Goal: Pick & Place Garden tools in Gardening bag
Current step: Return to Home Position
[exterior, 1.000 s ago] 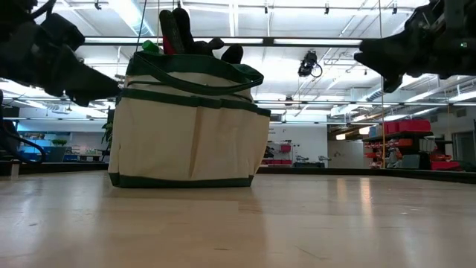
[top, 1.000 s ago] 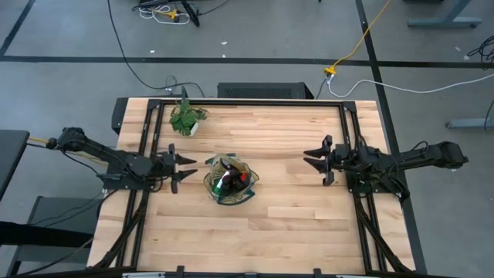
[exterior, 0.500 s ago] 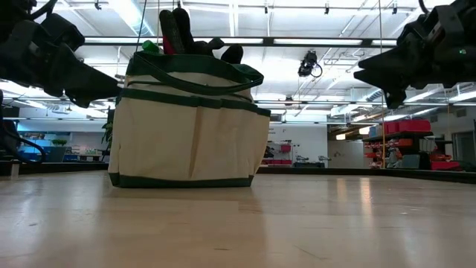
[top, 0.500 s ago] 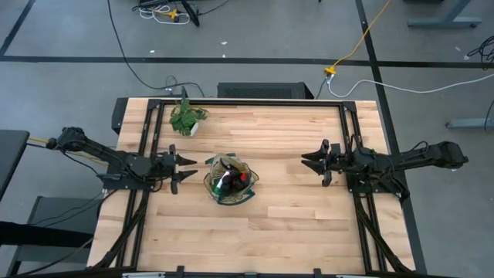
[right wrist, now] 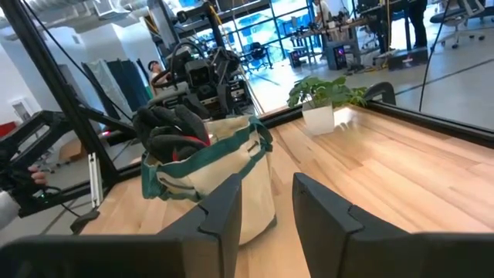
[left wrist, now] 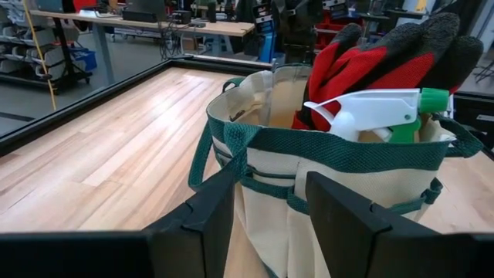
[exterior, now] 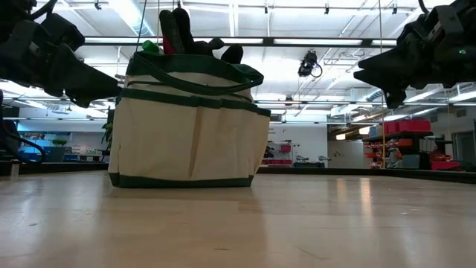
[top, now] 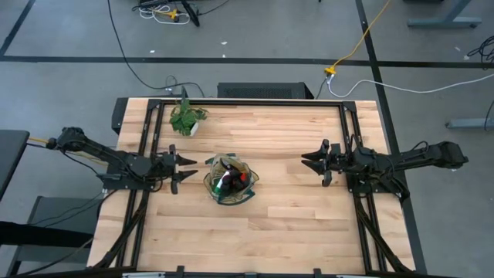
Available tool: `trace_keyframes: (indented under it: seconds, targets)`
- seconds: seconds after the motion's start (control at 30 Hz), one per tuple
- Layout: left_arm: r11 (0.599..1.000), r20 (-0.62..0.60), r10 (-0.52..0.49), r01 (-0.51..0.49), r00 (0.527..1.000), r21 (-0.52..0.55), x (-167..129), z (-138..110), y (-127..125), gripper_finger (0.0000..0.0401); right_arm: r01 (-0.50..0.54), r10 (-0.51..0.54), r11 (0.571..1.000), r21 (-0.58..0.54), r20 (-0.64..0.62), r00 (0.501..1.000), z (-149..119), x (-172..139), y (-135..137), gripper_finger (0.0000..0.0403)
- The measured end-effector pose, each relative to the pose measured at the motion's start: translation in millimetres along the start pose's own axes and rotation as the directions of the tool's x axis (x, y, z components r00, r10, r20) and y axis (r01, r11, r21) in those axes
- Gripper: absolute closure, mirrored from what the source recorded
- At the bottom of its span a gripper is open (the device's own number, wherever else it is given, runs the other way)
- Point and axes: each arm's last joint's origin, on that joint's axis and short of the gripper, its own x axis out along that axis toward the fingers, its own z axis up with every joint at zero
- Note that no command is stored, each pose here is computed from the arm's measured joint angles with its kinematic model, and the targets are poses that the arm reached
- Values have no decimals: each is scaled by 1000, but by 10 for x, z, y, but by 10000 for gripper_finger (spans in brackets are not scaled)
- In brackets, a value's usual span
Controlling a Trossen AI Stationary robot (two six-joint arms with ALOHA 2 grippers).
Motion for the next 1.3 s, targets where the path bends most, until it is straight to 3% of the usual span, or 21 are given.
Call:
trace_keyframes:
  seconds: [0.67, 1.3]
  targets:
    - [988, 15, 152, -152, 988, -25, 58, 25, 158, 234, 90, -91, 996, -18, -60, 994, -35, -152, -123, 284]
    - [988, 15, 155, -154, 988, -25, 59, 23, 162, 234, 77, -78, 997, -9, -21, 997, -1, -211, -120, 284]
